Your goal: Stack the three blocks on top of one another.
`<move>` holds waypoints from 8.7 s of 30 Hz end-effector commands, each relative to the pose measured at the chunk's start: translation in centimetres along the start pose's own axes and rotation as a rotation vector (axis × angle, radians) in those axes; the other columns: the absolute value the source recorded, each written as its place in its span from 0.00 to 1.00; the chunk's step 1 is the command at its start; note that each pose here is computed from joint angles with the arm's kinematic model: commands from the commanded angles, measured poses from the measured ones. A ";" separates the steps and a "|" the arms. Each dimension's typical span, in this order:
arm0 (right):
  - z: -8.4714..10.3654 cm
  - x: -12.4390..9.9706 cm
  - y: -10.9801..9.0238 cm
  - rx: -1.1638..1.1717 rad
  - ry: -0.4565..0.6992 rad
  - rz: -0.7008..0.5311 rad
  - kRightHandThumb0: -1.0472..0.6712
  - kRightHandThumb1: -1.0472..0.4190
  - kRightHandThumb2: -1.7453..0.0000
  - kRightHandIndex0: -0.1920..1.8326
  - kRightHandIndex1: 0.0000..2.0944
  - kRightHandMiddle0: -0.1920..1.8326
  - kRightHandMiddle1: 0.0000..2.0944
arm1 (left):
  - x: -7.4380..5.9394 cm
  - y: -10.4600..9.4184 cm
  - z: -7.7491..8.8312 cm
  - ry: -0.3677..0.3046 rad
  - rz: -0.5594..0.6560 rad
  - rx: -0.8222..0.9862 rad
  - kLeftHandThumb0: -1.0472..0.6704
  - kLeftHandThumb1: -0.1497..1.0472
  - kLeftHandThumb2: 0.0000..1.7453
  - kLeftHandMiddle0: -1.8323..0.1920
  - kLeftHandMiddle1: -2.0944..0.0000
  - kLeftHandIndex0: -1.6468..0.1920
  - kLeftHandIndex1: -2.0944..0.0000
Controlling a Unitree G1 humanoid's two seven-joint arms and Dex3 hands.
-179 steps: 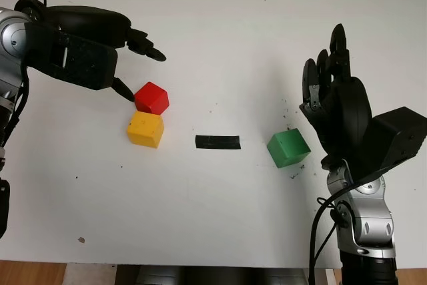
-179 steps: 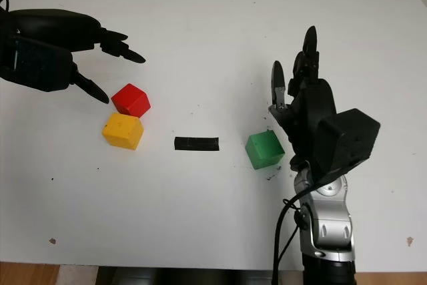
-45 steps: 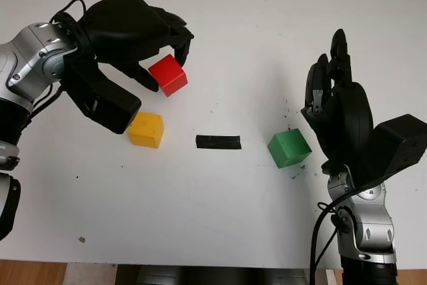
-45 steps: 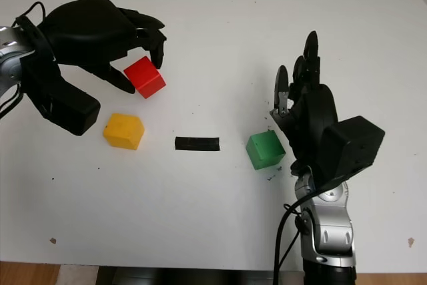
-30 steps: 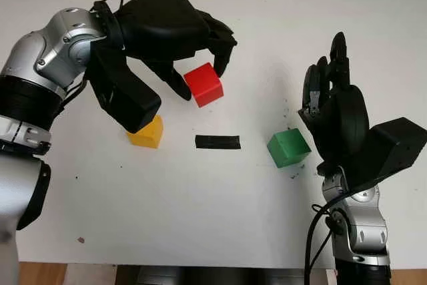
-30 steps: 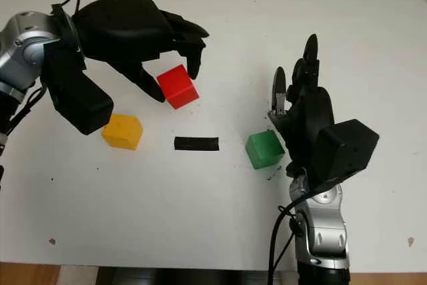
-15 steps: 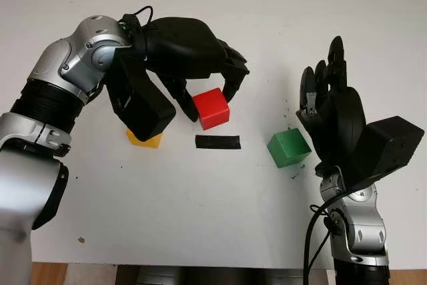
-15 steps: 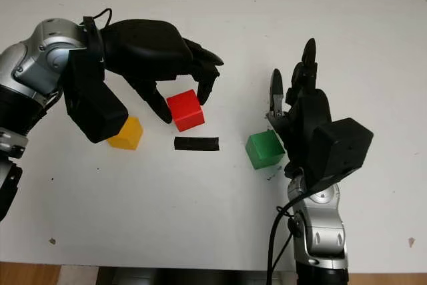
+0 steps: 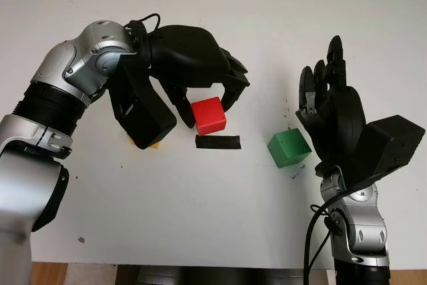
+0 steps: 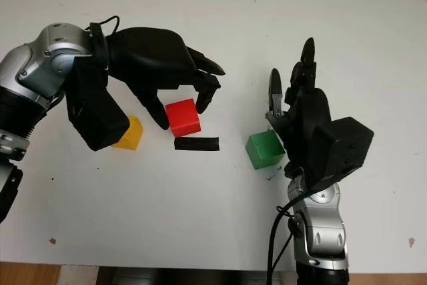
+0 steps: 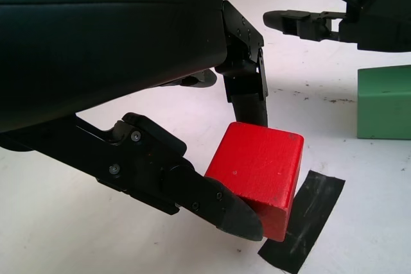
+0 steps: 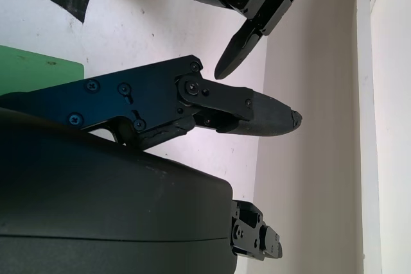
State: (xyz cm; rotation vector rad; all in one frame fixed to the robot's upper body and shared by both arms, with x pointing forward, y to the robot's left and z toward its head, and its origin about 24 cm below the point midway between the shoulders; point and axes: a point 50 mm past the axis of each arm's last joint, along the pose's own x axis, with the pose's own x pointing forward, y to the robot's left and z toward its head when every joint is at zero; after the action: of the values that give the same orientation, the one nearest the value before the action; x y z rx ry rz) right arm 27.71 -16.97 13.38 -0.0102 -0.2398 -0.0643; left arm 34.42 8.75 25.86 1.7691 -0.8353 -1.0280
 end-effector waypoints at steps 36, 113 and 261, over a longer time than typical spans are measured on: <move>0.1 -0.1 0.1 0.011 -0.005 -0.012 0.24 0.00 0.69 0.00 0.00 0.00 0.01 | 2.3 -2.6 1.5 -0.107 -0.022 0.012 0.31 0.88 0.03 0.81 0.99 0.65 0.34; 0.2 0.0 0.5 0.016 -0.001 -0.006 0.24 0.00 0.69 0.00 0.00 0.00 0.00 | -15.5 -7.4 -3.1 0.658 0.523 -0.500 0.09 0.96 0.03 0.90 0.97 0.84 0.96; -0.2 0.2 2.4 0.040 0.012 -0.042 0.26 0.00 0.76 0.00 0.00 0.00 0.00 | -8.3 -6.2 1.6 0.415 0.480 -0.757 0.41 1.00 0.05 0.74 0.97 0.73 0.20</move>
State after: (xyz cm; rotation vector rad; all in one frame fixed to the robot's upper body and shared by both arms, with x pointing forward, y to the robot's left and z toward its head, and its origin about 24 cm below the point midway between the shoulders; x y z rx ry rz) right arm 28.14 -14.64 13.05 0.0294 -0.2118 -0.0986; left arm 30.22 18.00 21.80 0.9971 -0.4484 -0.5085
